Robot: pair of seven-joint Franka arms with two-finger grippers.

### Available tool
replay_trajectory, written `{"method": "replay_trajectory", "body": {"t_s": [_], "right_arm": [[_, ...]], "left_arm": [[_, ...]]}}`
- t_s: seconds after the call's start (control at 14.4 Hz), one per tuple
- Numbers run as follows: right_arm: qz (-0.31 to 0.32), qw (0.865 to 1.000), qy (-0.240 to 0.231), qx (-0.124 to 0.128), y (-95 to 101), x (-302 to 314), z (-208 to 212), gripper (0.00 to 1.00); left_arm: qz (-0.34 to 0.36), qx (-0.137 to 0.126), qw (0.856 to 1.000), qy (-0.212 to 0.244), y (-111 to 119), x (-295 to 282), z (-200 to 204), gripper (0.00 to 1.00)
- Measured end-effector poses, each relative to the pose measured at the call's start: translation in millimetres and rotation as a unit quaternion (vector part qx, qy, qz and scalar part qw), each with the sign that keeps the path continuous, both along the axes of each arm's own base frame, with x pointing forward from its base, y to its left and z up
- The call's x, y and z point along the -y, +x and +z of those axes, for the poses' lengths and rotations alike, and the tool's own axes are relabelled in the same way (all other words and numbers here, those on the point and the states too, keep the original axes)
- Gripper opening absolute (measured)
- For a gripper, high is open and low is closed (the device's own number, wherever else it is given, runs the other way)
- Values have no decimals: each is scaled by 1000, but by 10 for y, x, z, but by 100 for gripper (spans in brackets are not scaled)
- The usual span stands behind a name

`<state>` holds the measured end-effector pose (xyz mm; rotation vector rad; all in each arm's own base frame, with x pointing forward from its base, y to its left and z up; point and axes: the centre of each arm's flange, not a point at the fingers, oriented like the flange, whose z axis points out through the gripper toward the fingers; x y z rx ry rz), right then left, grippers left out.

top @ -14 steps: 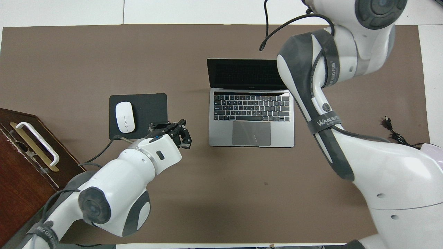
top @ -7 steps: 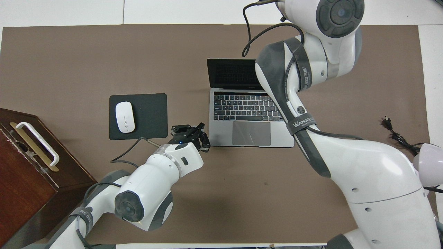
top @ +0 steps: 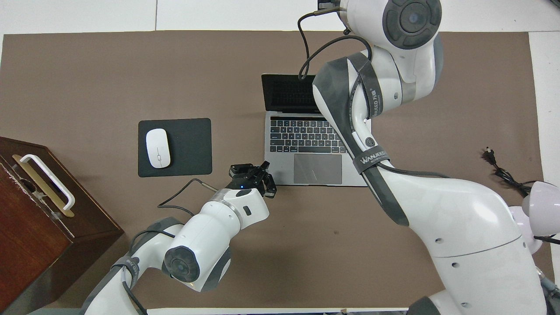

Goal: Close laptop with both arms

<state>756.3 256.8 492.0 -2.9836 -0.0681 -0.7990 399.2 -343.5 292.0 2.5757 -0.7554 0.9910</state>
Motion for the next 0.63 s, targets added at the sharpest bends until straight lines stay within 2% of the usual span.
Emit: {"method": "replay_trajectory", "body": {"t_s": [0.35,0.63], "right_arm": [[-8,997,41,-70,-75,-33,-141,1],[-10,991,38,-130,-161,-30,-268,1]], "left_arm": [[-7,-3,1000,4,-55,55,-80,1],[-18,-3,1000,11,-94,86,-133,1]]}}
